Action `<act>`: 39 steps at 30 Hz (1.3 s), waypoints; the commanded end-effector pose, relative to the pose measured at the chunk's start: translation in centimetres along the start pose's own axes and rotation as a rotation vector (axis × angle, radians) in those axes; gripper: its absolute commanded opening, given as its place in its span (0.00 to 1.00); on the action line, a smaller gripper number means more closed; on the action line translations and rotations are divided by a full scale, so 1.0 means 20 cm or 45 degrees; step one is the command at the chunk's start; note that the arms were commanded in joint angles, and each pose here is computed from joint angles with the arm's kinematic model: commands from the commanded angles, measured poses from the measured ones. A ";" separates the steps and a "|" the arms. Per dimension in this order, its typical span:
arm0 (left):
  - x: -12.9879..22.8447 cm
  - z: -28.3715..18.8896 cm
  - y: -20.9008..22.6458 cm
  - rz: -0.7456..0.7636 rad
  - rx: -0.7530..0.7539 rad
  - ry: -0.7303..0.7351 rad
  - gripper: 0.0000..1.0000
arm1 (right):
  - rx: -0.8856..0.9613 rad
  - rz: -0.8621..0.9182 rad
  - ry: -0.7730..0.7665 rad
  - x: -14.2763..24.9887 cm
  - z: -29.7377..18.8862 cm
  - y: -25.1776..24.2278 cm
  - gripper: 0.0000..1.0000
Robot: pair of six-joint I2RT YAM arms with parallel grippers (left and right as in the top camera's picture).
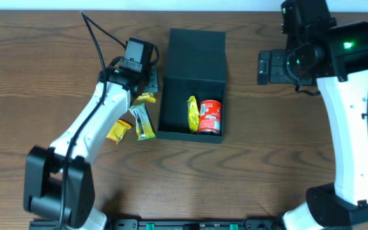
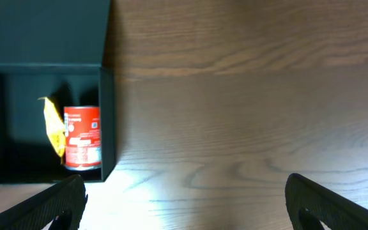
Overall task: Pack container
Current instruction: 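Grasp the orange-printed yellow packet with the left gripper, then carry the packet into the box and release it left of the can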
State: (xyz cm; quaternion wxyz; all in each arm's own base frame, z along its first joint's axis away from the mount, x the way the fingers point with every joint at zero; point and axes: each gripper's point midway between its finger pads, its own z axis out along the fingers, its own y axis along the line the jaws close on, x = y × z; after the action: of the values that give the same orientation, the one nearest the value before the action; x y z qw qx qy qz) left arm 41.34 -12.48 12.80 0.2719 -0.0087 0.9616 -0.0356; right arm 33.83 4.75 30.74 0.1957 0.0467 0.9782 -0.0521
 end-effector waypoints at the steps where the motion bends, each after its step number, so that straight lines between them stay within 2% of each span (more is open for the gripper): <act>1: -0.02 -0.13 -0.07 0.025 0.040 -0.045 0.34 | 0.012 0.009 -0.037 -0.02 -0.04 -0.05 0.99; 7: 0.08 -0.21 -0.20 -0.005 0.089 0.002 0.33 | 0.003 0.012 -0.044 -0.02 -0.04 -0.04 0.99; 15: 0.16 -0.20 -0.38 0.066 0.138 0.017 0.32 | -0.015 0.012 -0.042 -0.02 -0.04 -0.03 0.99; 34: 0.42 0.18 -0.53 0.114 0.108 0.228 0.31 | -0.013 -0.004 -0.039 -0.02 -0.04 -0.03 0.99; 39: 0.46 0.22 -0.54 0.122 0.097 0.256 0.32 | -0.013 -0.008 -0.040 -0.02 -0.04 -0.03 0.99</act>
State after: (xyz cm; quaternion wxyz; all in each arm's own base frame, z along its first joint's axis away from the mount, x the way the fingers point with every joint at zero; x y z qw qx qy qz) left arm 35.78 -23.64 5.36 0.1782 0.0558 0.9806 -0.0600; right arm 34.04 4.62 30.77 0.1978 0.0460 0.9780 -0.0478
